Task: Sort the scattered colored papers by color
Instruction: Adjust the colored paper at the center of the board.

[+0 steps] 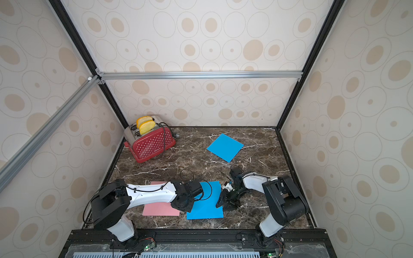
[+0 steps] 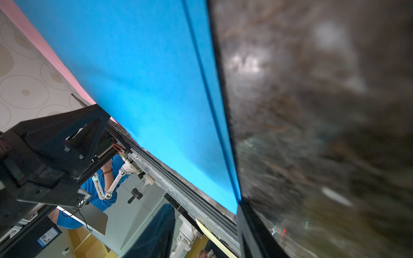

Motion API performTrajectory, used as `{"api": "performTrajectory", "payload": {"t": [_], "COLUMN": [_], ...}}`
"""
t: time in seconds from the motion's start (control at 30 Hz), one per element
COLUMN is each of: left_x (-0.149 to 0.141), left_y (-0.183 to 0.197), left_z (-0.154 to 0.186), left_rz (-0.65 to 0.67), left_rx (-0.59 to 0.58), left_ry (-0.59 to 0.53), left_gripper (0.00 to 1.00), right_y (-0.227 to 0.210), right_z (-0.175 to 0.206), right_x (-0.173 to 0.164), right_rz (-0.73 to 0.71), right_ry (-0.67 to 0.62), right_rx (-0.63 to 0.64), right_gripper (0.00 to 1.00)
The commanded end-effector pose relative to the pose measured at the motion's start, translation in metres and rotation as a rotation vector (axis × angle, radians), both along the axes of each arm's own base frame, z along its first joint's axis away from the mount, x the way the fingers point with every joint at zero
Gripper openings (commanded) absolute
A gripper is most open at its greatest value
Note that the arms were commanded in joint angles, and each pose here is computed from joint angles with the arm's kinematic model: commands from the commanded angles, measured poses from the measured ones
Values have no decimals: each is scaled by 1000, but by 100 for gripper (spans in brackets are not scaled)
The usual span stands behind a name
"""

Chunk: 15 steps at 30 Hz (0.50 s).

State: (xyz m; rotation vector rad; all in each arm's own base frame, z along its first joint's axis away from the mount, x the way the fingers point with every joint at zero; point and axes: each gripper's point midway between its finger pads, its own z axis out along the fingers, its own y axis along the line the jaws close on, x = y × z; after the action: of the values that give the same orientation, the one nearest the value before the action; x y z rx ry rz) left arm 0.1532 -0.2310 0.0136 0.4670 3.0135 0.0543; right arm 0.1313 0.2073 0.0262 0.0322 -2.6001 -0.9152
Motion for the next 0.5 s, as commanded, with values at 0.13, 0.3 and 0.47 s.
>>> {"api": "performTrajectory", "payload": {"t": [0.13, 0.3, 0.47], "left_x": [1, 17, 17], "left_y": [4, 27, 18], "left_z": [10, 36, 56], "left_rz": [-25, -41, -43], "left_rx": [20, 135, 39], "left_ry": [-2, -77, -69], "left_gripper": [0, 0, 0], "right_y": [-20, -21, 8], "right_z": [-4, 28, 31], "right_x": [13, 31, 87], "right_rz": [81, 120, 112], "right_ry": [-104, -178, -329], "right_rx": [-152, -183, -113], "right_gripper": [53, 56, 57]}}
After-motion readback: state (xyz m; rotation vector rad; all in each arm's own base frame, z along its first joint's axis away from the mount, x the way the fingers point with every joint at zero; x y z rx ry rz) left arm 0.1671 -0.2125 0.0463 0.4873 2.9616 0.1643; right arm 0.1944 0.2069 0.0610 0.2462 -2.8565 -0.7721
